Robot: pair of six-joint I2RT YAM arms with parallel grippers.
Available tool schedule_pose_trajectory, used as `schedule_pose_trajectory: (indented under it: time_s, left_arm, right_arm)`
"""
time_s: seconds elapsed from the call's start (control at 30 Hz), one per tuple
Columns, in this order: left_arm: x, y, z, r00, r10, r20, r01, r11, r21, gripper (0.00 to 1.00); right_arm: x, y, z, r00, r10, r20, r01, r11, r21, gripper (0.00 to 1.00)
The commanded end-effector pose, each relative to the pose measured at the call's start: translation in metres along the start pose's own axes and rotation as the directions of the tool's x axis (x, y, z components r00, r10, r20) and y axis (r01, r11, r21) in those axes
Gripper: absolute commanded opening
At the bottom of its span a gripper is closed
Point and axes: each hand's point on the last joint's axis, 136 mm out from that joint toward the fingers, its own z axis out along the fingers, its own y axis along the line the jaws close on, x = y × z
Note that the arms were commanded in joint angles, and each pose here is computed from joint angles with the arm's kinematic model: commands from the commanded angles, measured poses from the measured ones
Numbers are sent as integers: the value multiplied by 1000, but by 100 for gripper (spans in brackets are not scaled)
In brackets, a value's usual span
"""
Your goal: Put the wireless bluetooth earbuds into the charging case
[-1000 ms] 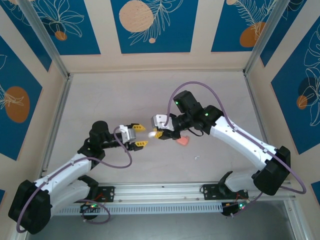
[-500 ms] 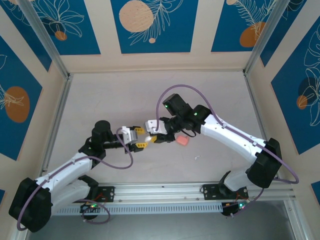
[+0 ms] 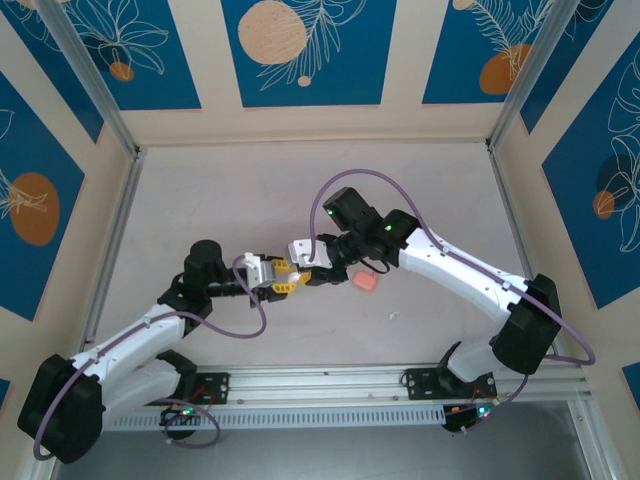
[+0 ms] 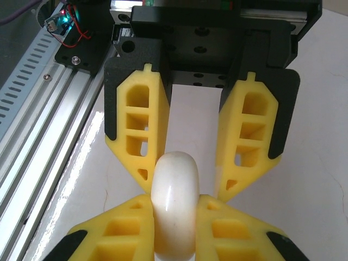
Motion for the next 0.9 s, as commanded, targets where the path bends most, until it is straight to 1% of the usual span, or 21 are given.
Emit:
schedule_pose_trajectory:
  time_s: [0.0, 0.23, 0.27, 0.33, 0.37, 0.43, 0.6, 0.73, 0.87]
  left_arm:
    - [-12, -3, 3, 999, 29, 28, -30, 999, 31, 33]
    - [-13, -4, 3, 999, 29, 30, -30, 999, 42, 18]
    - [-12, -4, 3, 999, 29, 29, -30, 999, 41, 18]
    - [-13, -4, 3, 999, 29, 31, -31, 999, 41, 18]
    - [-13, -4, 2, 999, 31, 32, -32, 999, 41, 18]
    - [-14, -4, 2, 999, 30, 34, -32, 999, 41, 18]
    - [-17, -4, 2, 998, 35, 43, -36, 999, 39, 17]
    - [-17, -4, 2, 999, 32, 43, -34, 999, 39, 18]
    - [-15, -5, 2, 999, 32, 39, -34, 999, 39, 17]
  right_arm:
    - [-15, 1, -2, 999, -32, 40, 32, 999, -14, 12]
    - [-14, 0, -2, 999, -33, 41, 33, 999, -10, 12]
    - [-13, 0, -1, 999, -29, 39, 30, 1000, -8, 15]
    - [-11, -3, -1, 999, -22, 38, 22, 1000, 10, 26]
    - [-10, -4, -1, 999, -16, 36, 16, 1000, 14, 30]
    - [-8, -7, -2, 999, -8, 38, 7, 1000, 25, 34]
    - [-8, -11, -6, 999, 0, 53, -2, 999, 43, 34]
    - [-7, -19, -12, 998, 12, 61, -17, 996, 84, 34]
    - [-8, -29, -23, 995, 25, 100, -38, 991, 125, 34]
